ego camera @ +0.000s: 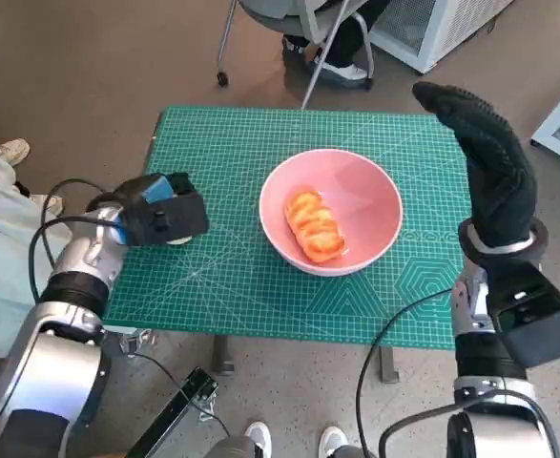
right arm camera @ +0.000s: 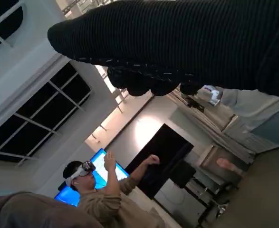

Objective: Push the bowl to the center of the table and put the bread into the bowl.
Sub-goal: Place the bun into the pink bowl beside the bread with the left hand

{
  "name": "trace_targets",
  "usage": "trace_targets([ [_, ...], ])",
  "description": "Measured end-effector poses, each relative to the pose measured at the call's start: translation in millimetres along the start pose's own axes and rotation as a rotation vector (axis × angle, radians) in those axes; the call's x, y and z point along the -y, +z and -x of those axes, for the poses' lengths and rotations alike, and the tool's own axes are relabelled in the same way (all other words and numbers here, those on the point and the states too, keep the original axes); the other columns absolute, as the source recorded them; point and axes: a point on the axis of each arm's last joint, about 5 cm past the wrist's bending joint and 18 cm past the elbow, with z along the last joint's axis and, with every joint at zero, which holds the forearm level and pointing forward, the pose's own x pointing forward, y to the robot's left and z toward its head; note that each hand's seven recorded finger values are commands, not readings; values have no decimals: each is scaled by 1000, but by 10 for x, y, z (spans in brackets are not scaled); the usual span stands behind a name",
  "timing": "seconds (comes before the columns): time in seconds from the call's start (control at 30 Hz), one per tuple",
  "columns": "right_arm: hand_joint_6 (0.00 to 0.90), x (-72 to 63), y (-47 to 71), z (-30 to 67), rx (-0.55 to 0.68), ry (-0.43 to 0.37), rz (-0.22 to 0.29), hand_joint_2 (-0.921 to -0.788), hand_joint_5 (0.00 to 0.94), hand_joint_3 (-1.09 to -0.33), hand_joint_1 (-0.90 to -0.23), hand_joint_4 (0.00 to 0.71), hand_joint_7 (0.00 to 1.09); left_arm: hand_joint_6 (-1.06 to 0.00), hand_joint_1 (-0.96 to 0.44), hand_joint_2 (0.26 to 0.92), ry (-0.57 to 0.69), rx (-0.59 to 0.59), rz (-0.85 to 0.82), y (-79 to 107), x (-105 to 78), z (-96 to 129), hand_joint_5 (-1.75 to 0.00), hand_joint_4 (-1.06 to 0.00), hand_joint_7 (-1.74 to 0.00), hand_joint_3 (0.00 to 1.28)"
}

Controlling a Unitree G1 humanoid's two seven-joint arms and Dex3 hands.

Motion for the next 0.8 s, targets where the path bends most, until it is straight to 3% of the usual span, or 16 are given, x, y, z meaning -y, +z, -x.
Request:
trace_targets([
  [0.17, 30, -3, 0, -1, -1, 5, 3, -921, 2, -737, -622, 326, 831, -563, 1, 920, 49, 68, 76, 34, -84, 13, -1179, -677, -1230, 101],
  [0.43, 28, -11, -5, 1, -4, 6, 0, -921, 2, -738, -610, 326, 834, -602, 0, 920, 177, 281, 133, 234, -268, 43, -1183, -679, -1186, 83],
  [0.8, 28, -16, -24, 20, -21, 15, -6, -921, 2, -738, -613, 326, 834, -607, 1, 920, 320, 683, 118, 835, -478, 170, -1167, -700, -1176, 71],
])
